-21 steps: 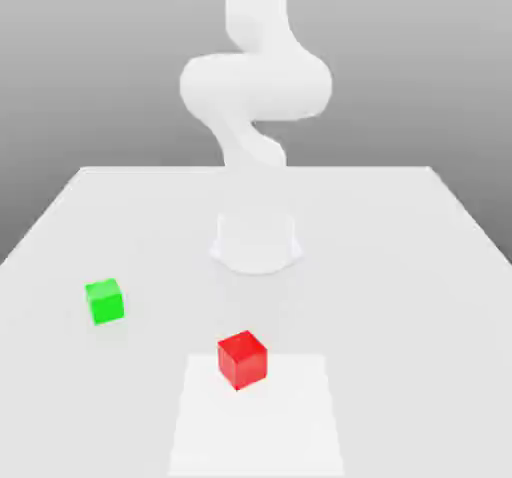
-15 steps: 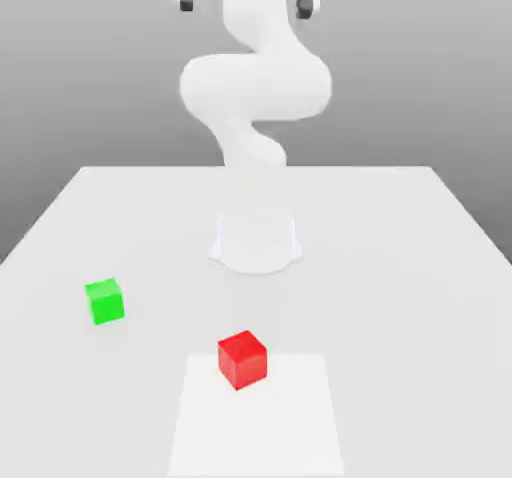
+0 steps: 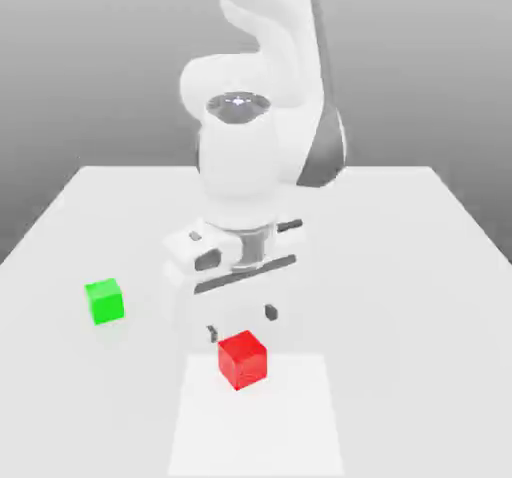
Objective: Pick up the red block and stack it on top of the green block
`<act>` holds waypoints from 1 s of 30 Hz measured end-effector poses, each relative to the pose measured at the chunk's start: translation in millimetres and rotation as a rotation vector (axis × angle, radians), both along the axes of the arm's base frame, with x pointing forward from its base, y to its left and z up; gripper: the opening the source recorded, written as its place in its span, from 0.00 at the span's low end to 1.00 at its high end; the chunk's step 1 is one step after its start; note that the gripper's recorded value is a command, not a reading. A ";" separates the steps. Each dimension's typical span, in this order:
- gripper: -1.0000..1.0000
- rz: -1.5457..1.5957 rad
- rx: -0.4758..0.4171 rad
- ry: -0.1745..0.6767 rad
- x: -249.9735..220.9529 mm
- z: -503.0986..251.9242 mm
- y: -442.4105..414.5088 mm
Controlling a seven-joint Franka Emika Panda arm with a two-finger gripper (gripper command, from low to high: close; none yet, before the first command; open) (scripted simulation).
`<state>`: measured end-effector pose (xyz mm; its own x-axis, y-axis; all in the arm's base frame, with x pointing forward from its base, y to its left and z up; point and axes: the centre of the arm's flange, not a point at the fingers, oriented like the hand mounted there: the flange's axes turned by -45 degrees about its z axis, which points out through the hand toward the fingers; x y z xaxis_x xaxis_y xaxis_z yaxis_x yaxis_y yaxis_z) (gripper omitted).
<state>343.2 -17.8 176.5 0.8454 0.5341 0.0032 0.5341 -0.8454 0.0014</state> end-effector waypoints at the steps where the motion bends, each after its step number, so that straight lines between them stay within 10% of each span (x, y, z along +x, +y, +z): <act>1: 0.50 0.000 0.000 0.002 -0.8 -9.2 -0.5; 3: 0.50 -0.001 -0.001 0.003 -2.5 -26.8 -1.1; 4: 0.00 -0.001 -0.001 0.003 -3.2 -31.6 -1.1; 18: 0.00 -0.003 0.000 0.005 -2.8 22.5 -1.7; 30: 0.00 -0.098 -0.010 0.008 -85.1 61.1 -175.9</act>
<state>258.1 -193.8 237.6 0.8938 0.4484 -0.0085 0.4484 -0.8938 0.0061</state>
